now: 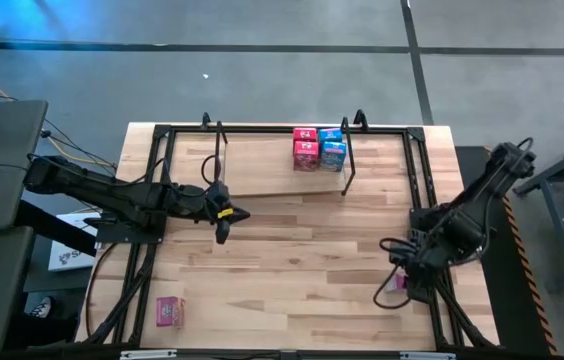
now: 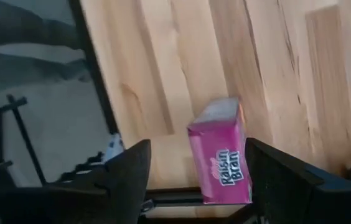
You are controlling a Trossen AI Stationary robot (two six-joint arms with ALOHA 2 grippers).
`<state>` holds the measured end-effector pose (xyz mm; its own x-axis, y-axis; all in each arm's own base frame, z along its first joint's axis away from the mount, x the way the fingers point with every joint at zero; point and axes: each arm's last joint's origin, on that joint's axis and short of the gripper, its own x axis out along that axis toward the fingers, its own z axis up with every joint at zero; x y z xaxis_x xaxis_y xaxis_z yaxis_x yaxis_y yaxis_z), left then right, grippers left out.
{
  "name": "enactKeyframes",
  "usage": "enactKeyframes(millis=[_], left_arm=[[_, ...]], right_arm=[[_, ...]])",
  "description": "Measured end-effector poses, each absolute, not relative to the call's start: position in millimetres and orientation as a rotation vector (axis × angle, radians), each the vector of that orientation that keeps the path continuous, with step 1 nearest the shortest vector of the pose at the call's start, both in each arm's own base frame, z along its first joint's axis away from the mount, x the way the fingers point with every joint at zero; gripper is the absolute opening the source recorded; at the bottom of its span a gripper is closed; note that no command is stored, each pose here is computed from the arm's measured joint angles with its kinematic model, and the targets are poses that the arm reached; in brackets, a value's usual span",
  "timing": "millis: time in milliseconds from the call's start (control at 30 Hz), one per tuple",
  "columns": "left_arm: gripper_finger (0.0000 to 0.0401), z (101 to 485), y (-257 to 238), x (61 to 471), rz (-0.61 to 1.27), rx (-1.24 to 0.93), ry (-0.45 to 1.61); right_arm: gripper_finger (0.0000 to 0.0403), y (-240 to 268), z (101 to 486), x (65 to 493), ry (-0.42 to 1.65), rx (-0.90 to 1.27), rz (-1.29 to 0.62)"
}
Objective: Stack cereal on shelf
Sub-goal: Put the top violet cereal box on the shelf
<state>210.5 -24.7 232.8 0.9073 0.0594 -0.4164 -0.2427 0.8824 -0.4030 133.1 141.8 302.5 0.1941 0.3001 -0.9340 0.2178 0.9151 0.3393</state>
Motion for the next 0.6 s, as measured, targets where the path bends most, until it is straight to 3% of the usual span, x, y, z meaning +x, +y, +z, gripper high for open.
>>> enactKeyframes(millis=[267, 600], left_arm=[[0.0, 232.5, -24.5, 210.4, 0.168, -0.464, 0.409], [0.0, 231.6, -24.5, 209.9, 0.171, -0.462, 0.419]], right_arm=[[0.025, 149.8, 268.6, 119.9, 1.472, 0.41, 0.038], [0.025, 154.9, 254.1, 123.1, 1.493, 0.353, 0.024]])
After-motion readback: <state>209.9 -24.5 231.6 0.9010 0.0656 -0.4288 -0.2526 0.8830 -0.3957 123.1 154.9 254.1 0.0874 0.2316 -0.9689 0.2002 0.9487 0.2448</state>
